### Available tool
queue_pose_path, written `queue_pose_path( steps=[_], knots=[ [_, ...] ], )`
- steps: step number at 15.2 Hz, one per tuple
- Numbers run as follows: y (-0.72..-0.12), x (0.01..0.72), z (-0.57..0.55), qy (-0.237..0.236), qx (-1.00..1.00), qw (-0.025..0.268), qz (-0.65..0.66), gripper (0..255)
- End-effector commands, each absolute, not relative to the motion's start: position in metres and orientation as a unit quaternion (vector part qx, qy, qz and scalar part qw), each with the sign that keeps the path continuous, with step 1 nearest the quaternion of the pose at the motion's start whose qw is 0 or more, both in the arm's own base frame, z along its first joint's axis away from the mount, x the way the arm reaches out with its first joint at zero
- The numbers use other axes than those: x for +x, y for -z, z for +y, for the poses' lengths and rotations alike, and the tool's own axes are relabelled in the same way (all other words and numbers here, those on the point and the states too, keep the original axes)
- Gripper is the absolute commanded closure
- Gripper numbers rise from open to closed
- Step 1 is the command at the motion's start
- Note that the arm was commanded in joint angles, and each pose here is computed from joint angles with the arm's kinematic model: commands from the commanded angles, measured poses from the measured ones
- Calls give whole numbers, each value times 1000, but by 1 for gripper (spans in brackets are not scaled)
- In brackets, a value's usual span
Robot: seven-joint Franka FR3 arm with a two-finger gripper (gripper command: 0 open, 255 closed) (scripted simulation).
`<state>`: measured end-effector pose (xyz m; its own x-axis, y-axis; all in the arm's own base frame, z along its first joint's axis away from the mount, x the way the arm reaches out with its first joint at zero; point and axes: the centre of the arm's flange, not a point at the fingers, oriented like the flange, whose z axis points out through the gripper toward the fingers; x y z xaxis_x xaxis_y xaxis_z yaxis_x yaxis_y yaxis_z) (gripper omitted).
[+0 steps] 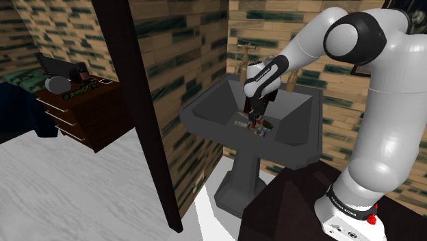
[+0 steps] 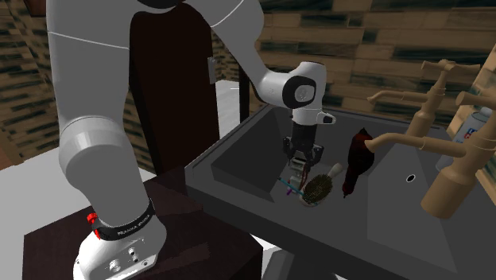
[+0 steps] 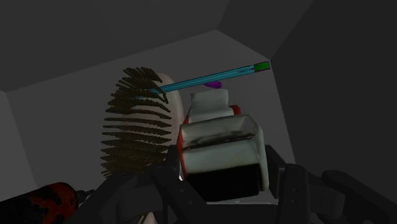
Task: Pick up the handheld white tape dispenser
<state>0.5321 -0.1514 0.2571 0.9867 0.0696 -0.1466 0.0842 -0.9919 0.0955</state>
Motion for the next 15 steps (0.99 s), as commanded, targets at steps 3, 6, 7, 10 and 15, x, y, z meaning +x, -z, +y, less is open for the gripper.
queue_pose_path(
  steps=[3, 6, 7, 10, 15],
  knots=[
    [-271, 532, -151, 73, 995, 50, 39, 255],
    [-287, 532, -151, 73, 995, 50, 39, 255],
    [-292, 532, -151, 73, 995, 50, 39, 255],
    [-308, 532, -151, 73, 995, 50, 39, 255],
    [-335, 532, -151, 73, 995, 50, 39, 255]
  ],
)
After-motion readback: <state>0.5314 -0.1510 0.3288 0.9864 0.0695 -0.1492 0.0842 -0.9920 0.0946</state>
